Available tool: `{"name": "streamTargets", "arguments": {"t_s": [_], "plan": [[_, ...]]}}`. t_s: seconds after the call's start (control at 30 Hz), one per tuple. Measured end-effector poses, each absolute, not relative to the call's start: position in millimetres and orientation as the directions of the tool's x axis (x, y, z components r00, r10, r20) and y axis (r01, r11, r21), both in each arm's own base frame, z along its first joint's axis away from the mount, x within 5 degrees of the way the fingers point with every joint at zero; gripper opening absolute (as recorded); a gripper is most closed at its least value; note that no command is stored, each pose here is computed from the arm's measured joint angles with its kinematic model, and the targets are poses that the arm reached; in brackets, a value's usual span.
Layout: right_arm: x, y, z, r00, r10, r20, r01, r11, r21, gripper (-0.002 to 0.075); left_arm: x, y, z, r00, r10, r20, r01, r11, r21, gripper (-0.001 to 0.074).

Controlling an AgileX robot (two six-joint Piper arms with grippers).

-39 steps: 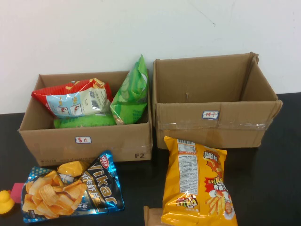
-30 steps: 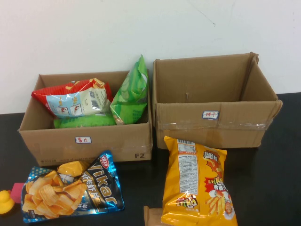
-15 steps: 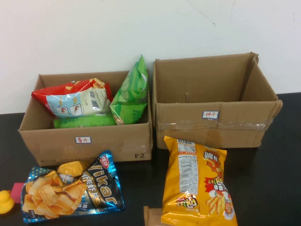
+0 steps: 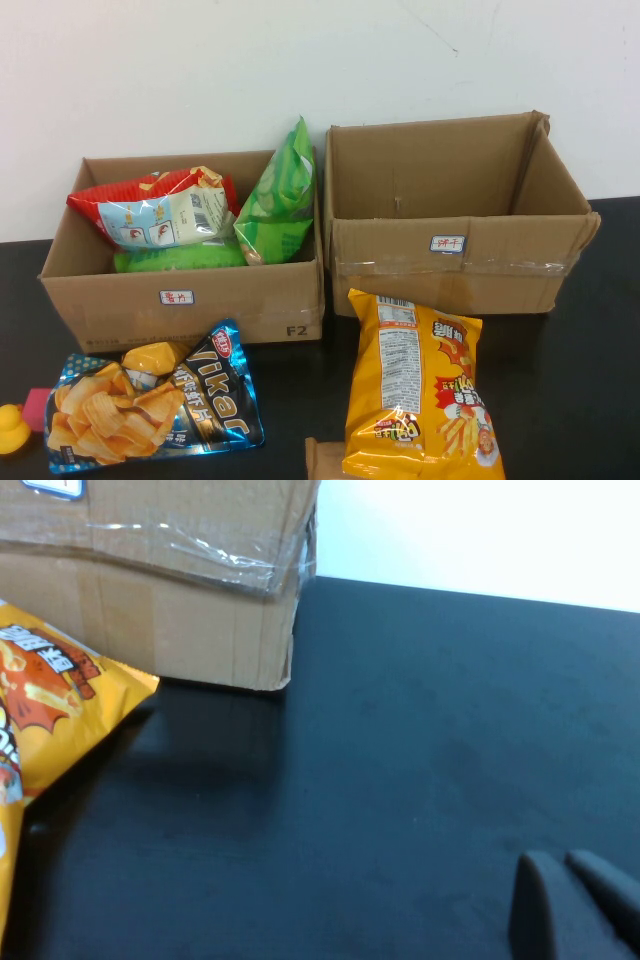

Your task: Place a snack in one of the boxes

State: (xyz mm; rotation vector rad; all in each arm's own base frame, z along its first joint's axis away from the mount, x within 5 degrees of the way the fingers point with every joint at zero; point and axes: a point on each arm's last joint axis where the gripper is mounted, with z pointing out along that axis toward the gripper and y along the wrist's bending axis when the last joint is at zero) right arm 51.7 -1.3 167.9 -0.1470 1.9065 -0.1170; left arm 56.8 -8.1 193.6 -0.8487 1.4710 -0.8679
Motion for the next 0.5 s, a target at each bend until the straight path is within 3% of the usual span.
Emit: {"name": "streamTargets", "arguments": {"t_s": [0.07, 0.27, 0.33, 0.43, 0.5], "plan": [[52, -1, 168, -0.33, -0.16, -0.93, -0.045, 0.987, -0.154, -0.0001, 57, -6, 197, -0.025, -0.92, -0.39, -0.008, 0.39, -0.921, -0.0001], [52, -1, 168, -0.33, -0.16, -0.93, -0.045, 0.987, -0.154, -0.0001, 57, 0, 202, 0.051, -0.939, -0.34, 0.018, 0.341, -0.94, -0.0001], [52, -1, 168, -0.33, -0.16, -0.93, -0.045, 0.987, -0.154, -0.0001, 57, -4, 202, 0.003, -0.897, -0.442, 0.015, 0.442, -0.897, -0.0001], [52, -1, 168, -0.33, -0.16, -0.93, -0.045, 0.987, -0.154, -0.0001, 51, -20, 220, -0.145, -0.692, -0.708, 0.107, 0.7, -0.706, -0.0001], [52, -1, 168, -0.33, -0.16, -0.93, -0.045, 0.987, -0.154, -0.0001, 48, -28, 237, -0.22, -0.543, -0.81, 0.171, 0.796, -0.58, -0.0001]]}}
